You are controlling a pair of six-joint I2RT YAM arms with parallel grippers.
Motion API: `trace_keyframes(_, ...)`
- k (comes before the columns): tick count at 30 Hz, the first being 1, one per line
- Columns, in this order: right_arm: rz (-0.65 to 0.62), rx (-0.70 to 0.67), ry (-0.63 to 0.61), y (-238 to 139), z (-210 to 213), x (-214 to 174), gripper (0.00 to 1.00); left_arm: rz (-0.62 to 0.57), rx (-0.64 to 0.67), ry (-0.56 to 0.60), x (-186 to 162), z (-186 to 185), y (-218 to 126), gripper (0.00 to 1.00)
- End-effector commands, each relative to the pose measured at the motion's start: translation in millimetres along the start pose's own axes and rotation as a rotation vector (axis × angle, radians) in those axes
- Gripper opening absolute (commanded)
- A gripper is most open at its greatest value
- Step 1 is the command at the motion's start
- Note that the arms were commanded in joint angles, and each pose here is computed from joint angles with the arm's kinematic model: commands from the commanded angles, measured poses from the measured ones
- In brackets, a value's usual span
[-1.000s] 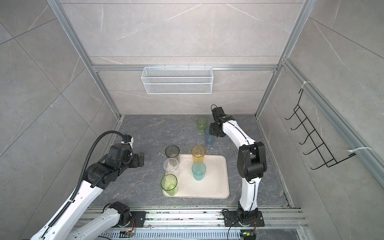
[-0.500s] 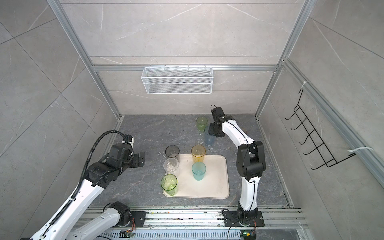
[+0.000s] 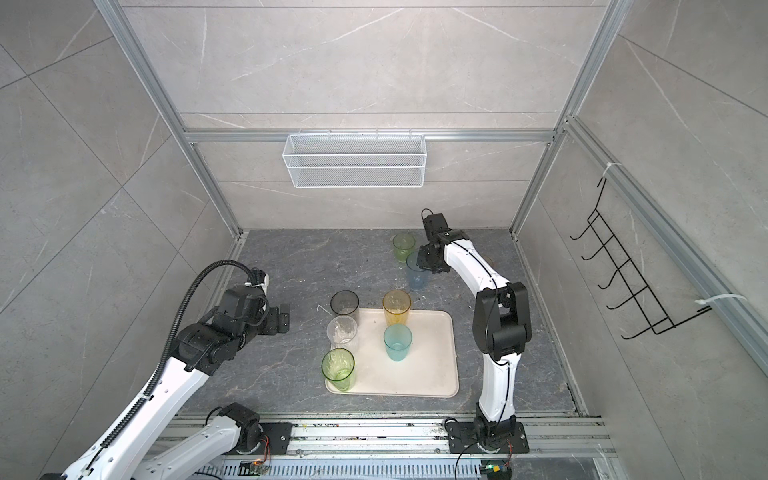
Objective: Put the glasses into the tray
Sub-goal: 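Lower the right gripper and close it on the blue cup's rim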
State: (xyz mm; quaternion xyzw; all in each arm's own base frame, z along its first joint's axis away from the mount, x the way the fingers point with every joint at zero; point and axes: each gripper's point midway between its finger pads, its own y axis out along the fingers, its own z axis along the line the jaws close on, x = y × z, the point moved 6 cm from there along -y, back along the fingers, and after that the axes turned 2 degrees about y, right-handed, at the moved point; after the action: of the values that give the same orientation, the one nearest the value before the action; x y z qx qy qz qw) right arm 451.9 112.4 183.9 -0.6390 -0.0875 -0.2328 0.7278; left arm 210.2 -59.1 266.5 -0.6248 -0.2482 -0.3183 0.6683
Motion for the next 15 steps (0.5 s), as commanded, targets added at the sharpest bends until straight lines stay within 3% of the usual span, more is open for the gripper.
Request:
trace_keyframes(1, 0.018, -0.012, -0.011, 1, -1, 0, 0.16, -0.031, 0.017, 0.012, 7, 3, -4, 0.99)
trace_keyframes(15, -0.002, -0.044, -0.046, -16, -5, 3, 0.04, -0.033, 0.016, 0.012, 7, 3, -5, 0.99)
